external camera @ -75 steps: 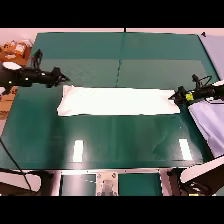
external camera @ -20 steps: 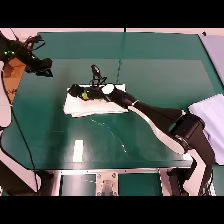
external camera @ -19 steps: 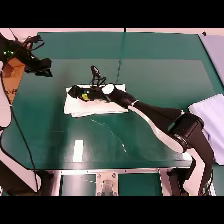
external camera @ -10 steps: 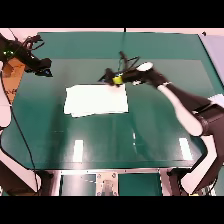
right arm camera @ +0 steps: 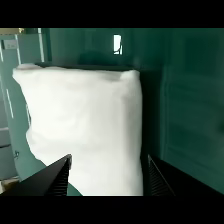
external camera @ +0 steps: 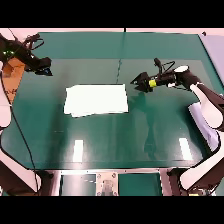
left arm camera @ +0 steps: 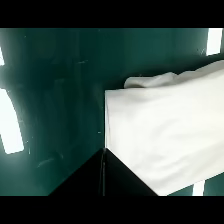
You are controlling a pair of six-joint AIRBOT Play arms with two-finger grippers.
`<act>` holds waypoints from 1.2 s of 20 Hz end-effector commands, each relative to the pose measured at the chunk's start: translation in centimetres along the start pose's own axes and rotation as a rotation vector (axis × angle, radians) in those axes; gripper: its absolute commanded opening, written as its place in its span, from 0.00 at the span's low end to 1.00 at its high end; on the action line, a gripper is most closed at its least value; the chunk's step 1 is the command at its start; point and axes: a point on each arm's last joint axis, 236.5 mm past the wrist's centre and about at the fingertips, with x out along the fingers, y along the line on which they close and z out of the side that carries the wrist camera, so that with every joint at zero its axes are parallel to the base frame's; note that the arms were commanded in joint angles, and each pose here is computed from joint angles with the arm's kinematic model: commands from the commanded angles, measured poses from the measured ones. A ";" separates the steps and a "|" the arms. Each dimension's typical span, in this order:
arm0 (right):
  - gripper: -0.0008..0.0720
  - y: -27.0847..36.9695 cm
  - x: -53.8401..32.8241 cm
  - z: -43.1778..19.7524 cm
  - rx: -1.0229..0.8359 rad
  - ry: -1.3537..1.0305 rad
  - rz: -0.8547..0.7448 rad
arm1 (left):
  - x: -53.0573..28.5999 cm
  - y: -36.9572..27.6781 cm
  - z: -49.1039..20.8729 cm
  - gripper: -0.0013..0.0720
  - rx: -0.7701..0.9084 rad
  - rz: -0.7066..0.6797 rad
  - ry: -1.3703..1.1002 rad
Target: Fold the shirts.
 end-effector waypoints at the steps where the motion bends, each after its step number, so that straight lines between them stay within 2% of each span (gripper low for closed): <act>1: 0.76 -1.9 3.1 -1.7 0.020 0.036 -0.040 | -0.1 0.1 0.3 0.05 -0.011 0.002 -0.015; 5: 0.76 -0.7 8.5 -3.9 -0.026 0.079 -0.072 | -0.1 0.1 0.2 0.05 -0.015 0.001 -0.009; 9: 0.76 1.2 10.5 -4.2 0.029 0.057 -0.046 | -0.1 0.0 0.1 0.05 -0.015 0.000 -0.005; 10: 0.55 2.2 10.4 -3.7 0.049 0.046 -0.011 | -0.1 0.0 0.0 0.05 -0.015 0.000 -0.003; 11: 0.08 3.4 10.1 -3.3 0.057 0.039 0.027 | -0.1 0.0 0.0 0.05 -0.015 -0.001 -0.002; 13: 0.03 5.7 8.9 -1.9 0.058 0.013 0.066 | -0.1 0.0 0.0 0.05 -0.015 -0.003 -0.002; 15: 0.03 8.9 6.2 0.1 -0.005 -0.043 0.099 | -0.1 -0.1 0.0 0.05 -0.014 -0.004 -0.001; 19: 0.03 14.9 -5.3 4.4 -0.127 -0.275 0.139 | -0.1 -0.1 -0.5 0.05 -0.014 -0.007 0.020; 21: 0.03 15.6 -12.6 5.7 -0.137 -0.408 0.095 | -0.1 -0.2 -0.6 0.05 -0.014 -0.008 0.023; 24: 0.03 14.0 -24.0 6.4 -0.142 -0.627 -0.051 | -0.1 -0.2 -0.6 0.05 -0.014 -0.011 0.024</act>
